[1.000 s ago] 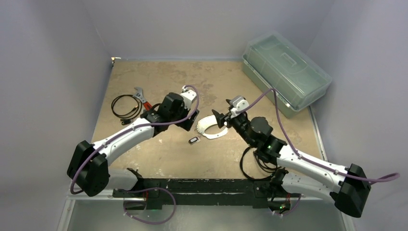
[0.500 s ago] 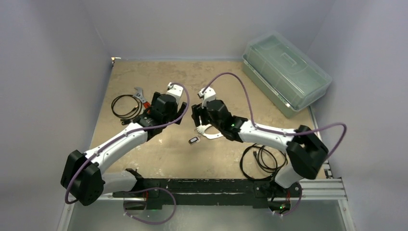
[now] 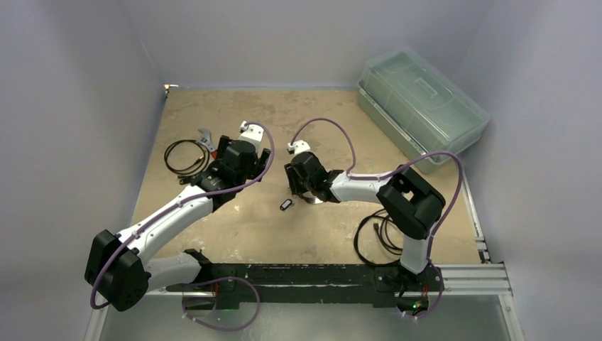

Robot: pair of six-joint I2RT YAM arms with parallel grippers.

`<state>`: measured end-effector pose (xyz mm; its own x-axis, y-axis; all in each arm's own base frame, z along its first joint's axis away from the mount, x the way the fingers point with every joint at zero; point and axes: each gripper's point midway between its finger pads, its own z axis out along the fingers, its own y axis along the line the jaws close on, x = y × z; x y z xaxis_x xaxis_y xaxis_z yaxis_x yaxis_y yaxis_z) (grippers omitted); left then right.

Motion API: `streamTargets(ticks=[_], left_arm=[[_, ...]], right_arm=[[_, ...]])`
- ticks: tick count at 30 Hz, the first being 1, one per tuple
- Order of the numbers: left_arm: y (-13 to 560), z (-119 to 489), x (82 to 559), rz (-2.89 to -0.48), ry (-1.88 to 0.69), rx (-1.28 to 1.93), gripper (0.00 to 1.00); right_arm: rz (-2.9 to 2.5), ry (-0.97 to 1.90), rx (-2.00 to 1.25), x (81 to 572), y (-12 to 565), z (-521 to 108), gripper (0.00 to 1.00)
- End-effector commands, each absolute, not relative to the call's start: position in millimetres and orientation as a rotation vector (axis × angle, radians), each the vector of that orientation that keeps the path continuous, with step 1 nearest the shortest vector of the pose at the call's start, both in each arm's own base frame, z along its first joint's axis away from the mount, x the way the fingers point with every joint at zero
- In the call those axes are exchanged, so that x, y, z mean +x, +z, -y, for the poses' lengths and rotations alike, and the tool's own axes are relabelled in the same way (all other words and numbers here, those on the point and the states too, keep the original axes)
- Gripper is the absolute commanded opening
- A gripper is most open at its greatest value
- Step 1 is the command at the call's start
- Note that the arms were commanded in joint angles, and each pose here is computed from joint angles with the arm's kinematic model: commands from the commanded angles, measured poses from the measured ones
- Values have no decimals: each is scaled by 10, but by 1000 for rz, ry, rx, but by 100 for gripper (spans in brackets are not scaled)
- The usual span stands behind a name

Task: Put the keys on the keyring

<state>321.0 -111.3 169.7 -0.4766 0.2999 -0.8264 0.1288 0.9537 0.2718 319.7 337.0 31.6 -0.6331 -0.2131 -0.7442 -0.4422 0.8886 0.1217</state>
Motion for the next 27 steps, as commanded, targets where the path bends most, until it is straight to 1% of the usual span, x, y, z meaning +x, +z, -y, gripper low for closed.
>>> streamTargets(ticks=[1, 6, 11, 13, 19, 27], left_arm=[[1769, 1069, 3220, -2047, 212, 266, 90], [1751, 1073, 3234, -2051, 220, 271, 89], [1749, 1076, 3246, -2053, 226, 274, 89], [1759, 1067, 3247, -2049, 230, 269, 89], [1778, 1027, 3249, -2040, 250, 252, 89], [1815, 975, 3249, -2026, 274, 235, 89]], right_arm=[[-2341, 212, -421, 3237, 151, -2988, 46], [-2307, 204, -445, 3139, 322, -2828, 45], [-2276, 264, -471, 3086, 402, -2860, 52], [-2261, 296, -477, 3110, 430, -2931, 54], [-2194, 485, -514, 3184, 640, -3330, 55], [-2090, 621, -602, 3271, 937, -3677, 56]])
